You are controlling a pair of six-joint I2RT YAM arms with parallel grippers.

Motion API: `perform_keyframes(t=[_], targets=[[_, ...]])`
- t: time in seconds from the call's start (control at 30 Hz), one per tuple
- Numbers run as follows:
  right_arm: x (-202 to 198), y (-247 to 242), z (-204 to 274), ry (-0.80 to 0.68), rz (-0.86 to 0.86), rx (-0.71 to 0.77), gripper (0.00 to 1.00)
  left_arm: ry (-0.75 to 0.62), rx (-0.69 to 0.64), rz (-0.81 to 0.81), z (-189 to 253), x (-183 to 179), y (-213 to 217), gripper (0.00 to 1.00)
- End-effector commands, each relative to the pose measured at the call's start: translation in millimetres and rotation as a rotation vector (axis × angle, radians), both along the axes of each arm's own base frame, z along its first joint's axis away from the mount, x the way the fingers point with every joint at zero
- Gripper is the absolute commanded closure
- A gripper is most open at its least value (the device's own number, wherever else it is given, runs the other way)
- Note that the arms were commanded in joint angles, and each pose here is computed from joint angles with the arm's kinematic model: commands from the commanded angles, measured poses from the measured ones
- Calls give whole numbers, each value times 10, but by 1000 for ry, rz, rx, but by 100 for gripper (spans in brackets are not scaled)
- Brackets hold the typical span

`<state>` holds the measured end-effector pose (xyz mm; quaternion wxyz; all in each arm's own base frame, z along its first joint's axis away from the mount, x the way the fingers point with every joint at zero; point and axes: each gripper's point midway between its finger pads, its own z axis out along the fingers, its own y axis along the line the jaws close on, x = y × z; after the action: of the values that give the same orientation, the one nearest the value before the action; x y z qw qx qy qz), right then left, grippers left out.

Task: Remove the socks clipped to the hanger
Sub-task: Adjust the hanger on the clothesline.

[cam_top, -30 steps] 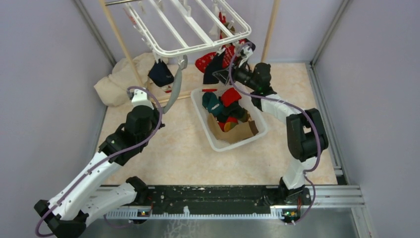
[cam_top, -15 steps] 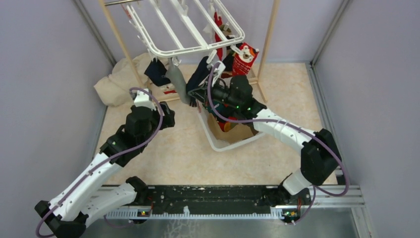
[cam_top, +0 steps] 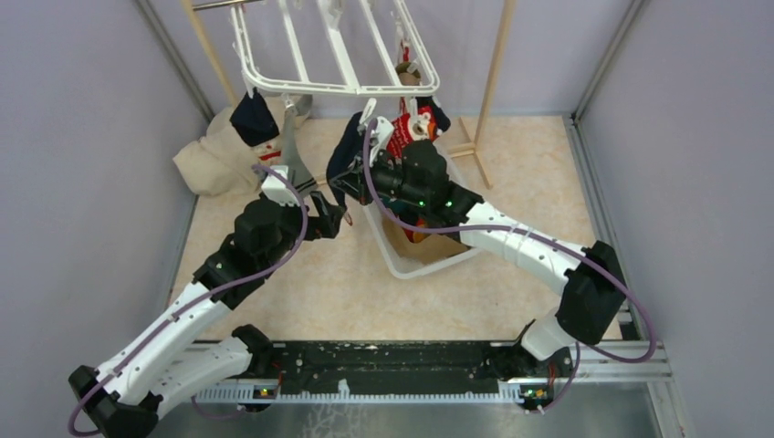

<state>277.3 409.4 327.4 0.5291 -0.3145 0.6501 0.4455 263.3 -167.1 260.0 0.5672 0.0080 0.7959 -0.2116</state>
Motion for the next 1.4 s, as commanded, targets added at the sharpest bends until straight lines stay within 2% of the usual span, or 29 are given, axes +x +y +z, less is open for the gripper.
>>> perform_keyframes(t=[0.0, 0.23, 0.47, 0.5, 0.53, 0.57, 0.6, 0.67, 0.7, 0.73, 0.8, 0.83, 0.87, 0.97, 1.1, 1.37], targets=[[-140, 152, 395, -47, 33, 41, 100, -47, -30, -52, 101, 17, -108, 1], [-288, 306, 551, -40, 76, 50, 100, -40, -27, -93, 16, 46, -216, 1], [-372, 348, 583, -19, 96, 41, 100, -64, -29, 8, 12, 122, -61, 2], [-383, 350, 583, -16, 98, 41, 100, -76, -35, 16, 26, 130, -48, 5], [-399, 356, 585, -14, 101, 42, 100, -87, -42, 21, 42, 140, -46, 12], [-402, 356, 583, -13, 101, 40, 100, -96, -49, 23, 63, 150, -49, 25], [-405, 362, 570, -9, 101, 37, 100, -99, -51, 25, 68, 164, -56, 38], [-407, 366, 560, -4, 100, 31, 100, -98, -53, 44, 72, 197, -46, 77], [-404, 364, 550, 1, 98, 25, 100, -95, -54, 58, 74, 211, -30, 91], [-397, 359, 544, 5, 93, 20, 100, -87, -51, 75, 59, 223, -9, 100], [-384, 334, 512, 17, 78, -4, 95, -72, -56, 117, 31, 235, 52, 100], [-362, 307, 501, 24, 60, -18, 84, -72, -59, 132, 32, 233, 83, 100], [-356, 273, 498, 31, 44, -29, 67, -72, -64, 143, 37, 225, 106, 100], [-344, 92, 550, 27, -18, -46, 55, -62, -71, 175, 49, 198, 180, 100], [-255, -331, 671, 24, -147, -38, 48, -32, -51, 227, 43, 204, 285, 100], [142, -1497, 904, 36, -449, 35, 45, 18, -26, 248, 43, 314, 372, 100]])
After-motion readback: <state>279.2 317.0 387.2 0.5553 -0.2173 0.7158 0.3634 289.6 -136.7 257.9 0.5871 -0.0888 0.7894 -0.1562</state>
